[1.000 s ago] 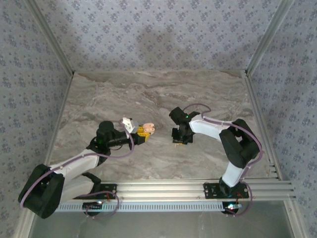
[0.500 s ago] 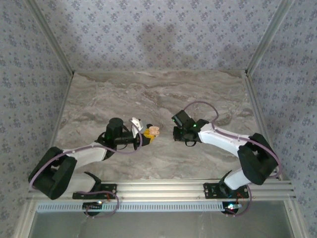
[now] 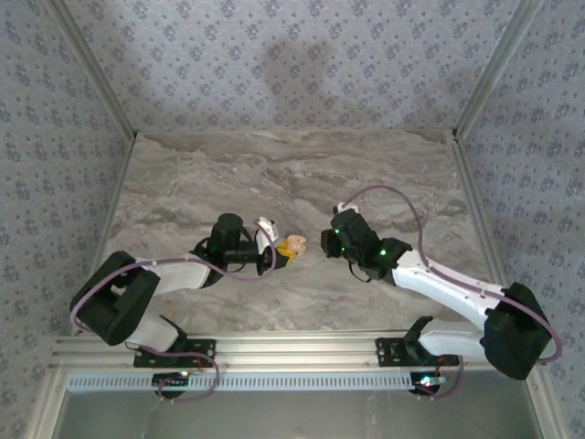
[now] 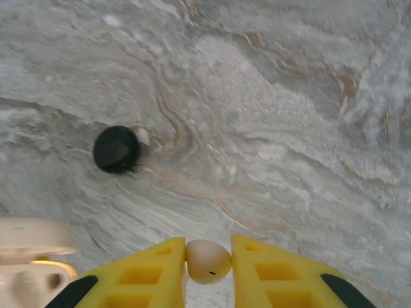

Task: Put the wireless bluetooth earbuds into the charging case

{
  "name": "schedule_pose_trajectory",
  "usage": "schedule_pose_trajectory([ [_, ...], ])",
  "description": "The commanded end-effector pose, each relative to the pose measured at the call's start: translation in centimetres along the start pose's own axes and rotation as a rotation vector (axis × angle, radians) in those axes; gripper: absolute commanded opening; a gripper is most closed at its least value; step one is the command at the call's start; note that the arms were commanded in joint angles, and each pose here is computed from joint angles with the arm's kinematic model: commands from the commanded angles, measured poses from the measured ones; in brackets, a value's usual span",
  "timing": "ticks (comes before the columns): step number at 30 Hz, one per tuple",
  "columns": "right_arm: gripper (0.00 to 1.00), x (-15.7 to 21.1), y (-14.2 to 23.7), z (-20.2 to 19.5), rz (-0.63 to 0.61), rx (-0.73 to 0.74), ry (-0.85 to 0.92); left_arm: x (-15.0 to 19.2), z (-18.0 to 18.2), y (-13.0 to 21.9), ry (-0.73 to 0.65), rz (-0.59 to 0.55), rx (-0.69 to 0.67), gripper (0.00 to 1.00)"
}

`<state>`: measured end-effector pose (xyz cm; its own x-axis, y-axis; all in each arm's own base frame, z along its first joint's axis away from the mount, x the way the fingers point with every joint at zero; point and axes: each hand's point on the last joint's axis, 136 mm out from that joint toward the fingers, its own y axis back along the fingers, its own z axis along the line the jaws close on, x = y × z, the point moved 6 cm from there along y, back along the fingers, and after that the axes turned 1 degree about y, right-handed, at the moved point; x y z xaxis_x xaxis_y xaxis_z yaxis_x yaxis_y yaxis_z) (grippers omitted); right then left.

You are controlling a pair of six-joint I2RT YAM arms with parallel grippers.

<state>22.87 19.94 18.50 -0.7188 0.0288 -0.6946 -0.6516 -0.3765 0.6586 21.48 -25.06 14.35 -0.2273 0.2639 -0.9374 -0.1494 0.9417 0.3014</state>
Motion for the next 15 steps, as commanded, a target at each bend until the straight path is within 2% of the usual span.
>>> schedule_pose_trajectory([
  [1, 0.25, -1.0, 0.9, 0.9, -0.072, -0.035, 0.062, -1.9, 0.1, -0.6, -0.071, -0.055, 0.021, 0.10],
  [15, 0.24, -1.7, 2.2, 4.4, -0.156, -0.189, 0.156, -2.6, 0.1, -0.6, -0.073, -0.078, 0.030, 0.10],
])
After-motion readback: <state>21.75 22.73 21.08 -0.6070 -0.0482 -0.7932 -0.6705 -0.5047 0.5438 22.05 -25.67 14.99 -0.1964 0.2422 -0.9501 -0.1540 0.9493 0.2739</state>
